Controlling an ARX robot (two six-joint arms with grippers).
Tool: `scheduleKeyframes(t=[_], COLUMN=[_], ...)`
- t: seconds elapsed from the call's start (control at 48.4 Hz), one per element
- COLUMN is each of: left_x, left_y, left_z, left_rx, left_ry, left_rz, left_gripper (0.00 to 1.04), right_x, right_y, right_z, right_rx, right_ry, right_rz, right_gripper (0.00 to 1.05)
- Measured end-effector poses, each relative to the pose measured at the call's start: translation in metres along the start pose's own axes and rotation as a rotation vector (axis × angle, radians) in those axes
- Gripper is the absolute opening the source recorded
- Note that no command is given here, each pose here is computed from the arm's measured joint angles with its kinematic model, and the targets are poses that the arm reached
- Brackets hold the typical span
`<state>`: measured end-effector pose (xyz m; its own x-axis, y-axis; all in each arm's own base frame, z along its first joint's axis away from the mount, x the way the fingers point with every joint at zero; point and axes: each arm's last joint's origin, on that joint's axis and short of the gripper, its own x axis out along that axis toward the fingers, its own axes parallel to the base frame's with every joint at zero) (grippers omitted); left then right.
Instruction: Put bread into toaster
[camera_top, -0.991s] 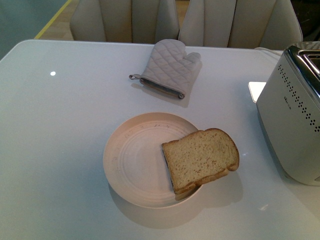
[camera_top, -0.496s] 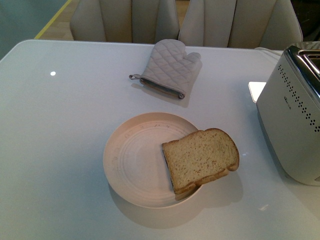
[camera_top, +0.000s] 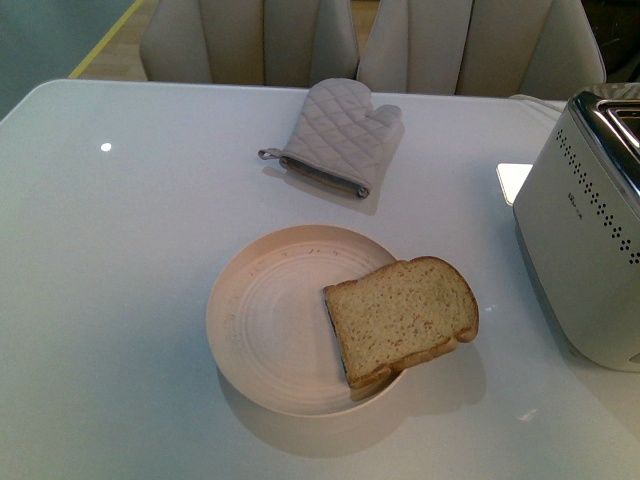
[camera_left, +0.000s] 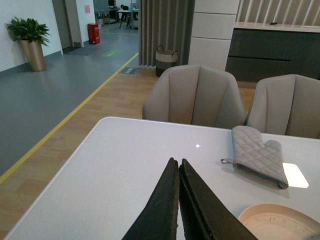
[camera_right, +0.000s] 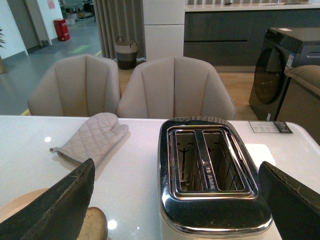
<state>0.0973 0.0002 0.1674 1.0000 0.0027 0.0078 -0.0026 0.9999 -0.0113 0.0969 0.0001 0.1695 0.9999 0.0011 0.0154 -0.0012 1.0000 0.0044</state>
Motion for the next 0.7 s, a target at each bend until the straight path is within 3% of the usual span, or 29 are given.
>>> scheduleKeyframes(t=[0.124, 0.206, 0.289, 0.558, 0.702], left_x=[0.0, 0.0, 0.0, 0.0, 0.0], left_y=[0.0, 0.0, 0.0, 0.0, 0.0], left_z=[0.0, 0.0, 0.0, 0.0, 0.0], left_rx=[0.0, 0.0, 0.0, 0.0, 0.003], left_ry=[0.0, 0.0, 0.0, 0.0, 0.0], left_rz=[0.0, 0.0, 0.0, 0.0, 0.0], left_gripper=[0.27, 0.44, 0.57, 0.97, 0.98], right_x=[0.0, 0.002, 0.009, 0.058, 0.098], right_y=[0.0, 0.002, 0.007, 0.035, 0.056], right_z=[0.0, -0.003, -0.008, 0.013, 0.01], right_rx=[0.003, 0.014, -0.004, 0.062, 0.079], right_ry=[0.008, 0.311, 0.445, 0.429, 0.461], right_rz=[-0.008, -0.131, -0.127, 0.02, 0.088], right_gripper=[0.96, 0.96, 0.96, 0.96, 0.96])
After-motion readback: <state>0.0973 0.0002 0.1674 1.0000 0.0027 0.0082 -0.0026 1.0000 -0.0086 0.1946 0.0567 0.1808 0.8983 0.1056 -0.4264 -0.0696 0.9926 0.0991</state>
